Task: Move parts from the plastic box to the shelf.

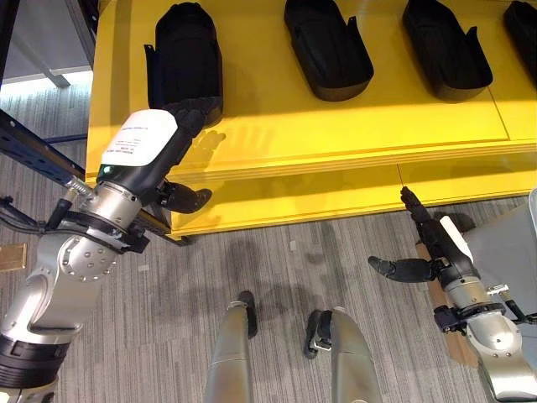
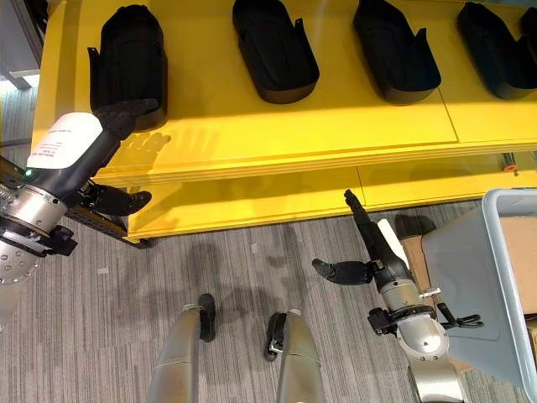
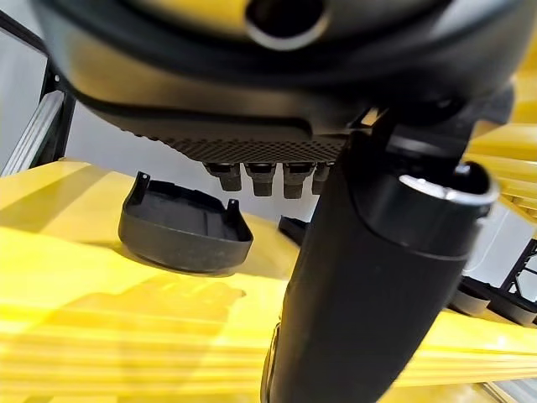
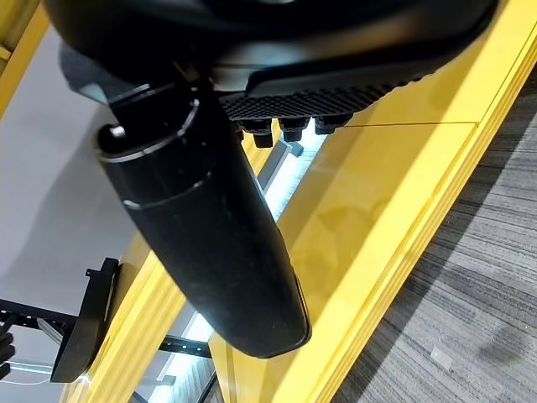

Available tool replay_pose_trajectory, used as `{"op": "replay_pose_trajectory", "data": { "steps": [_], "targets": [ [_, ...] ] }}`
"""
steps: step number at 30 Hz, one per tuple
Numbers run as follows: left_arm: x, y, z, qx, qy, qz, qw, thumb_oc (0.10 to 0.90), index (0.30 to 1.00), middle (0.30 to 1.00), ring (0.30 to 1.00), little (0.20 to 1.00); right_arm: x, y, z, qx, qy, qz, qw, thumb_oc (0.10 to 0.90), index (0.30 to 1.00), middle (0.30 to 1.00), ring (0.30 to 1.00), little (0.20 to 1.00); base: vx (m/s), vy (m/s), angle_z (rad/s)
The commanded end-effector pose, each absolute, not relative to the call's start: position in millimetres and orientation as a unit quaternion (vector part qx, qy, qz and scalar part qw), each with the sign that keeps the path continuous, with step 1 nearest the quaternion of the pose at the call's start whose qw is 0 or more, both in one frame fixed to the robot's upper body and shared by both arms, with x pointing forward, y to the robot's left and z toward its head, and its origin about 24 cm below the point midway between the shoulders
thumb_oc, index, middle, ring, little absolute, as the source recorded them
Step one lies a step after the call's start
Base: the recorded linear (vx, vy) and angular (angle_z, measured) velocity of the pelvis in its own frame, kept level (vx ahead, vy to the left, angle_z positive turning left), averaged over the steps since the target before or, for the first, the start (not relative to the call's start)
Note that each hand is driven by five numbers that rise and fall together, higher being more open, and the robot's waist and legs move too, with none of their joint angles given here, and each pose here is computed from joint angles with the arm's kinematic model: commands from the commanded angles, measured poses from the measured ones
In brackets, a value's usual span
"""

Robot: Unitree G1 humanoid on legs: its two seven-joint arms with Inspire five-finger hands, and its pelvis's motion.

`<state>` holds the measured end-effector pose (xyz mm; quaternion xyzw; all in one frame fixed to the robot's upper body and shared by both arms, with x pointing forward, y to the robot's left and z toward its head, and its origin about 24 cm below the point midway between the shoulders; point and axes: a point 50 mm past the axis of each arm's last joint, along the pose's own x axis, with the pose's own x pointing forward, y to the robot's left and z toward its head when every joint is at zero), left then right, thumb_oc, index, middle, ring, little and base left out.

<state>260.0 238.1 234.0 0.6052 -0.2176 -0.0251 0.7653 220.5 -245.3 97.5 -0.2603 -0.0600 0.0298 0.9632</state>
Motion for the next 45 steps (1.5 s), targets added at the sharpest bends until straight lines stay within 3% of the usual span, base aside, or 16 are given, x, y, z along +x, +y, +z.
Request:
{"op": "replay_pose_trajectory", "data": {
  "steps": [1,12,19,29,45],
  "targets": [
    [257,230,269,0.613,-0.285,0.005,0.736,0.9,1.0,1.0,1.0,1.0,218,-245,142,-0.279,-0.167,0.019,0.945,0.9,1.0,1.0,1.0,1.0,0.0,0.0,0.0],
    [285,249,243,0.6,-0.19,0.002,0.777,0.9,1.0,1.0,1.0,1.0,220,-244,139,-0.262,-0.159,0.025,0.952,0.9,1.0,1.0,1.0,1.0,0.0,0.0,0.0],
    [302,269,239,0.597,-0.149,0.053,0.786,0.9,1.0,1.0,1.0,1.0,223,-243,137,-0.259,-0.156,0.03,0.953,0.9,1.0,1.0,1.0,1.0,0.0,0.0,0.0],
    [320,280,264,0.597,-0.151,0.111,0.78,0.9,1.0,1.0,1.0,1.0,224,-240,135,-0.256,-0.155,0.04,0.953,0.9,1.0,1.0,1.0,1.0,0.0,0.001,-0.01],
    [334,284,273,0.608,-0.135,0.133,0.771,0.9,1.0,1.0,1.0,1.0,224,-240,134,-0.251,-0.153,0.043,0.955,0.9,1.0,1.0,1.0,1.0,0.0,0.0,0.0]
  ]
}}
